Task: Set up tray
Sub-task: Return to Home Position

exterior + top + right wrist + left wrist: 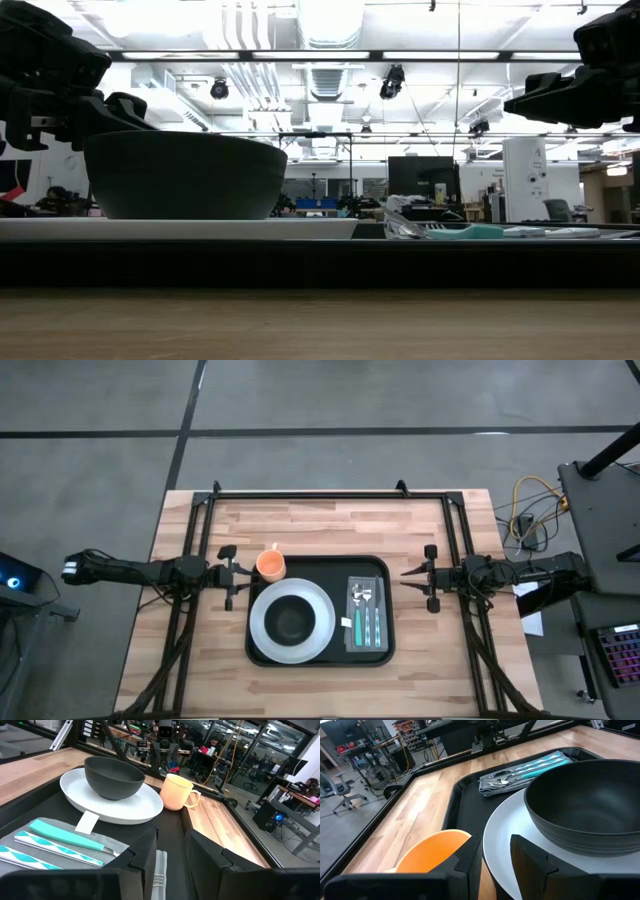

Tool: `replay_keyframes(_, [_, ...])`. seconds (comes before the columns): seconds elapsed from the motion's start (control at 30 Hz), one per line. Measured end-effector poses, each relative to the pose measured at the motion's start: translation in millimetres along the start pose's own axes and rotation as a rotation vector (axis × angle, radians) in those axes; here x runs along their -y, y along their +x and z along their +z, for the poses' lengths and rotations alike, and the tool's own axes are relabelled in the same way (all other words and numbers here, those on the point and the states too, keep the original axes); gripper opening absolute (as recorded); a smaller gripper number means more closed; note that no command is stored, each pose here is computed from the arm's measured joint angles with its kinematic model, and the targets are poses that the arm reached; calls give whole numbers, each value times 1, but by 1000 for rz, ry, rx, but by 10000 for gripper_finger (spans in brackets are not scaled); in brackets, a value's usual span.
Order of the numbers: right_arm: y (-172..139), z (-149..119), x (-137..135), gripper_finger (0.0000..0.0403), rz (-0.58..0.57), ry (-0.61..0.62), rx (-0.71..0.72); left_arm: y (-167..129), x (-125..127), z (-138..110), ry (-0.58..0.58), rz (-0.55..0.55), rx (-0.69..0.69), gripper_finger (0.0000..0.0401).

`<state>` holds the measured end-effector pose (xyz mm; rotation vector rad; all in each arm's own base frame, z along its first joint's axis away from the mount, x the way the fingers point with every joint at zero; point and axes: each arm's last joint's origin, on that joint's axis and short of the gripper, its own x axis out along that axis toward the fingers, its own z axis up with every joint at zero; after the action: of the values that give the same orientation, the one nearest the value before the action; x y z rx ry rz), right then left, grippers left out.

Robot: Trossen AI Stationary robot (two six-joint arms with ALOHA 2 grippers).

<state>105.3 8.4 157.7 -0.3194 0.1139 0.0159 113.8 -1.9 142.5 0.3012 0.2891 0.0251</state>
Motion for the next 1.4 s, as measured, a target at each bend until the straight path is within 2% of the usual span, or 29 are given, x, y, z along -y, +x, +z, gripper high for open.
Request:
replay_keyframes(0.37, [0,0,0,81,-1,0,0,0,0,0,0,0,0,84])
replay_keyframes(0.8, [0,0,0,91,0,0,0,0,0,0,0,0,0,84])
replay_keyframes(1.4, [0,0,0,75,-1,0,0,0,0,0,0,0,0,84])
